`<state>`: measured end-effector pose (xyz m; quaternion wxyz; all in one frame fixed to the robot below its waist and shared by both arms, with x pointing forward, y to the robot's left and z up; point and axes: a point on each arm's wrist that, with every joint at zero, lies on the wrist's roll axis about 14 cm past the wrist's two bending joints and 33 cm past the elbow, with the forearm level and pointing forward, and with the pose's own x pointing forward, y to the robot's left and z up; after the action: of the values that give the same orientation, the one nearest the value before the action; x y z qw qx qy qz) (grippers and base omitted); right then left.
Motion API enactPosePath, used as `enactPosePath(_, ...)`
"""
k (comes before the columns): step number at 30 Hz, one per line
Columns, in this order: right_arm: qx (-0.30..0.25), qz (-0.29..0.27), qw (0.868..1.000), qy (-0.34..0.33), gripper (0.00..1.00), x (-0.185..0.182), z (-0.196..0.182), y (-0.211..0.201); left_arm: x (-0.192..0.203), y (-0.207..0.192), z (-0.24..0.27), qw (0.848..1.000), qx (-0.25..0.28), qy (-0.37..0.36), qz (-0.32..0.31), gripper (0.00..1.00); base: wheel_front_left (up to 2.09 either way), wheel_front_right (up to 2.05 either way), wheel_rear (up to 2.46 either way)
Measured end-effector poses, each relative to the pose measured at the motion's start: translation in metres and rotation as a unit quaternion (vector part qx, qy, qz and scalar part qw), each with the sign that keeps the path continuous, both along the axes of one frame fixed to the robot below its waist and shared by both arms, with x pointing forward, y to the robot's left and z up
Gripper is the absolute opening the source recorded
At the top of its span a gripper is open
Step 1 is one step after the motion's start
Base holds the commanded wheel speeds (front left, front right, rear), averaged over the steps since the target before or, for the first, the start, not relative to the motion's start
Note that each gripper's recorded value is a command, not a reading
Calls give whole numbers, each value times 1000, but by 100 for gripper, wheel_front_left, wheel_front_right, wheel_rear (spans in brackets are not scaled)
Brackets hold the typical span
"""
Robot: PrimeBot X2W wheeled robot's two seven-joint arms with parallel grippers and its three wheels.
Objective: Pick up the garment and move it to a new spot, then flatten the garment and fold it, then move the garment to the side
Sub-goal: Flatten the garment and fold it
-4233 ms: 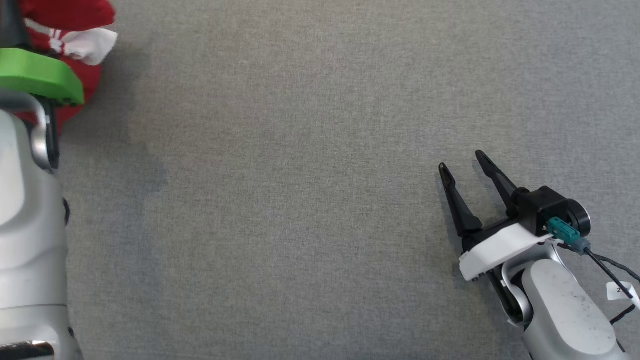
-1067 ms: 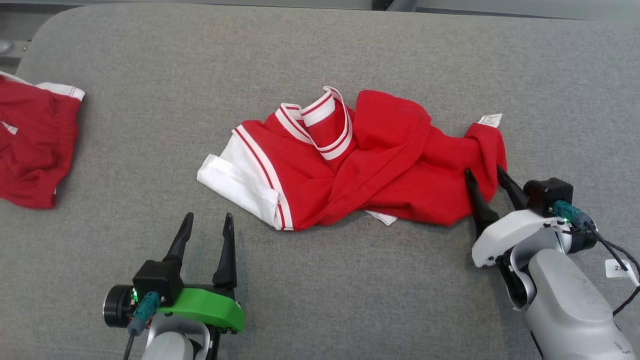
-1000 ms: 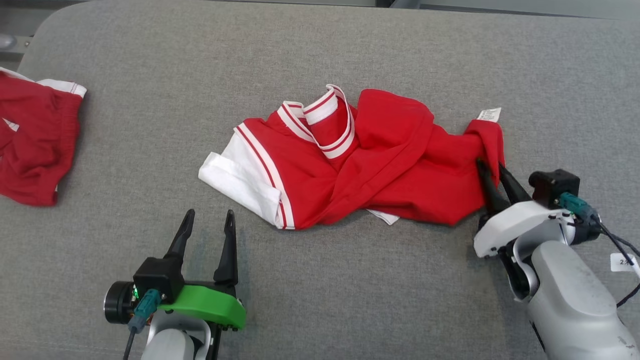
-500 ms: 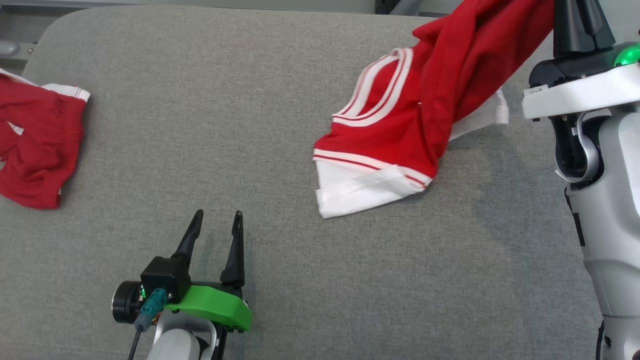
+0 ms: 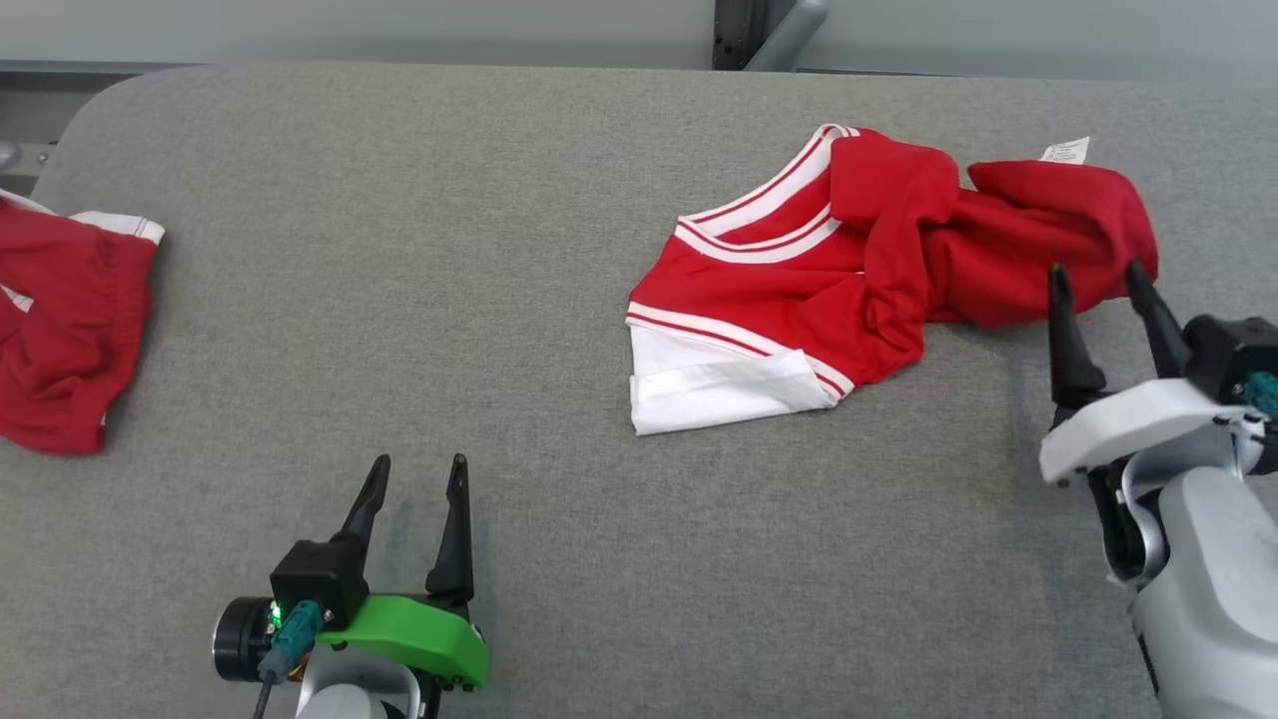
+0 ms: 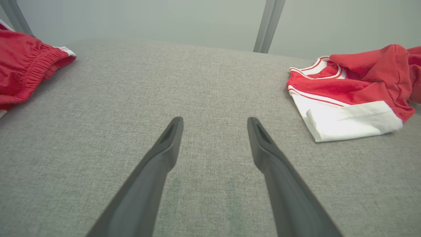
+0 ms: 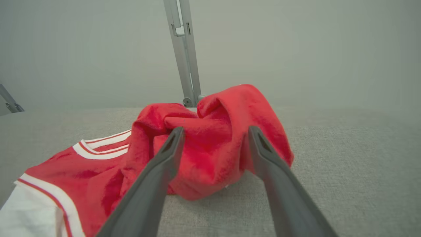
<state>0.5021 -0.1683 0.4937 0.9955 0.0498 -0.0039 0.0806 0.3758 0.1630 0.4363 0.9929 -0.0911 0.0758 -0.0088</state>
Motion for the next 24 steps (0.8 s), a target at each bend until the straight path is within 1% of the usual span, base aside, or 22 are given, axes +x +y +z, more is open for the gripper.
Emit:
enactPosePath(2, -2, 0, 1000, 0, 100, -13, -2, 1, 1, -4, 1, 1000, 0, -3, -7, 100, 0, 0, 0)
enactPosePath(8, 20, -13, 1000, -8, 100, -51, 1, 2, 3, -17, 6, 1000, -4, -11, -29, 100, 0, 0, 0)
enactPosePath(13, 31, -32, 999, -15, 100, -72, 6, -8, 16, -38, 15, 998, -9, -27, -60, 100, 0, 0, 0)
enactPosePath(18, 32, -47, 998, -17, 100, -76, 6, -19, 50, -65, 27, 993, -7, -47, -105, 100, 0, 0, 0)
enactPosePath(24, 27, -61, 998, -17, 100, -68, 3, -30, 94, -93, 12, 989, -1, -26, -147, 100, 0, 0, 0)
